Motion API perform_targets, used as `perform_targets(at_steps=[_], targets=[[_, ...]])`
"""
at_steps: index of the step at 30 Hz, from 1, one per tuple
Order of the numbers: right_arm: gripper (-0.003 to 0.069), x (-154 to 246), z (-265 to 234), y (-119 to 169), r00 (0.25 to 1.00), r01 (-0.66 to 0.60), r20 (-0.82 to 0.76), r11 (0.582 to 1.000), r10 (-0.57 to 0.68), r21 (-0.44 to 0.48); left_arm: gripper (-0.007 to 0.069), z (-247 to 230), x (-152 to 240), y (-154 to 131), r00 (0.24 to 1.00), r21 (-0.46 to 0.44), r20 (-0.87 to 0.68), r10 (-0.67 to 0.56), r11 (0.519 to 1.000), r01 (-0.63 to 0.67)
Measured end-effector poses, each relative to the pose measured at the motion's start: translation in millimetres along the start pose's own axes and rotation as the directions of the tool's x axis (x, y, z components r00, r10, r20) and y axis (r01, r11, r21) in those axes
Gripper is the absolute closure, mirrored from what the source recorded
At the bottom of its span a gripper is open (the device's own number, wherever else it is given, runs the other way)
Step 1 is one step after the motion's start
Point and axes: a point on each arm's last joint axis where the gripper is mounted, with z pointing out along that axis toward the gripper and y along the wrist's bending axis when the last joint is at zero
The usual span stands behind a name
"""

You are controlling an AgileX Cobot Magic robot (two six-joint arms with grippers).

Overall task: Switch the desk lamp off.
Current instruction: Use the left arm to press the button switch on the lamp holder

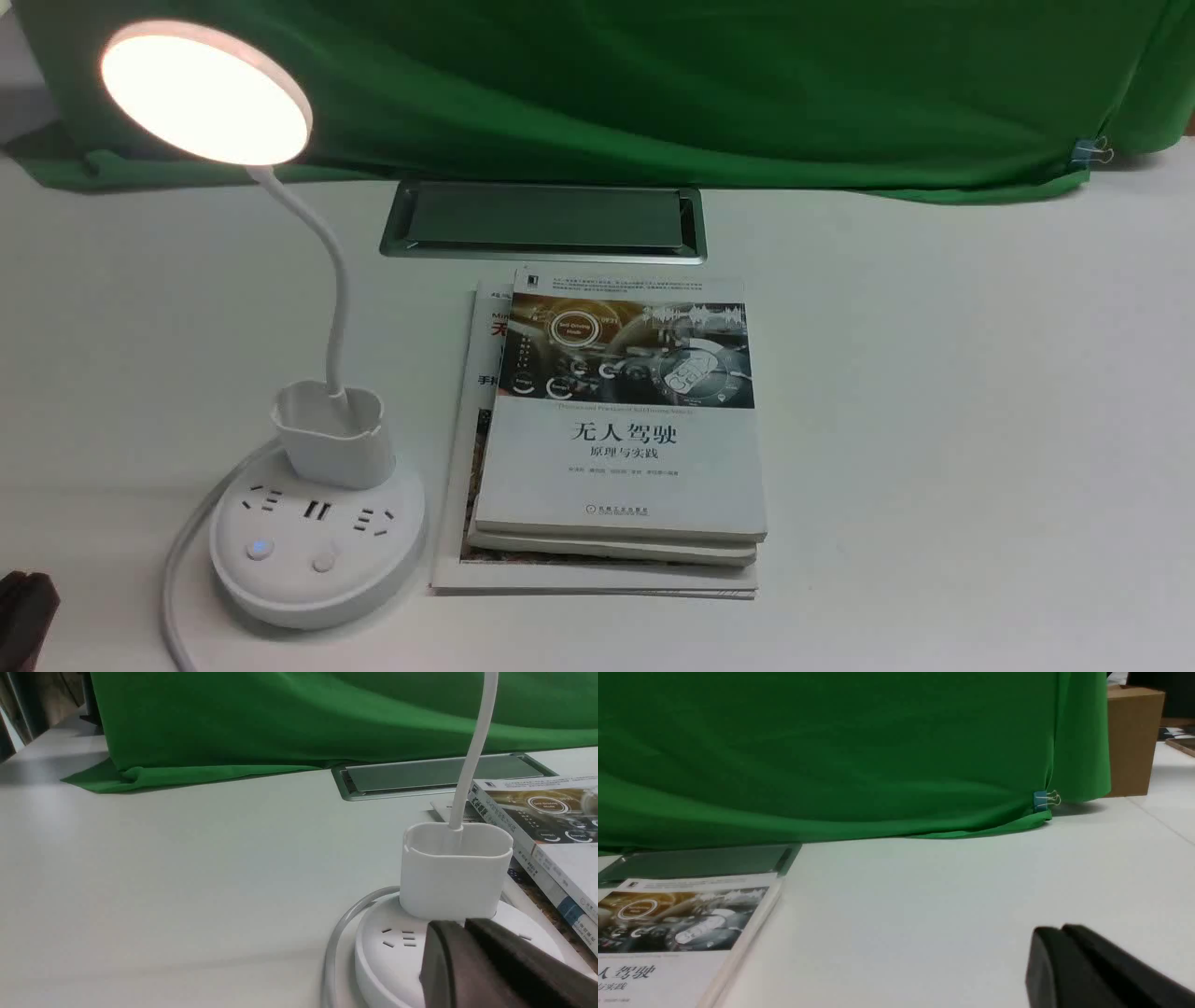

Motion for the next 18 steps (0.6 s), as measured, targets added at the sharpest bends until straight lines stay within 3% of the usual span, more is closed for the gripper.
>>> perform_targets(at_steps=[14,18], targets=[[0.0622,0.0,0.0,0.0,1.000,0.000,0.000,1.000,0.000,0.000,0.0606,0.0,0.0,0.1,1.000,-0.002,0.000,0.007,1.000,-0.007],[0.0622,0.0,0.0,0.0,1.000,0.000,0.000,1.000,0.000,0.000,0.0606,-0.3,-6.9,1.2,0.997,-0.014,0.075,0.015,1.000,-0.014]])
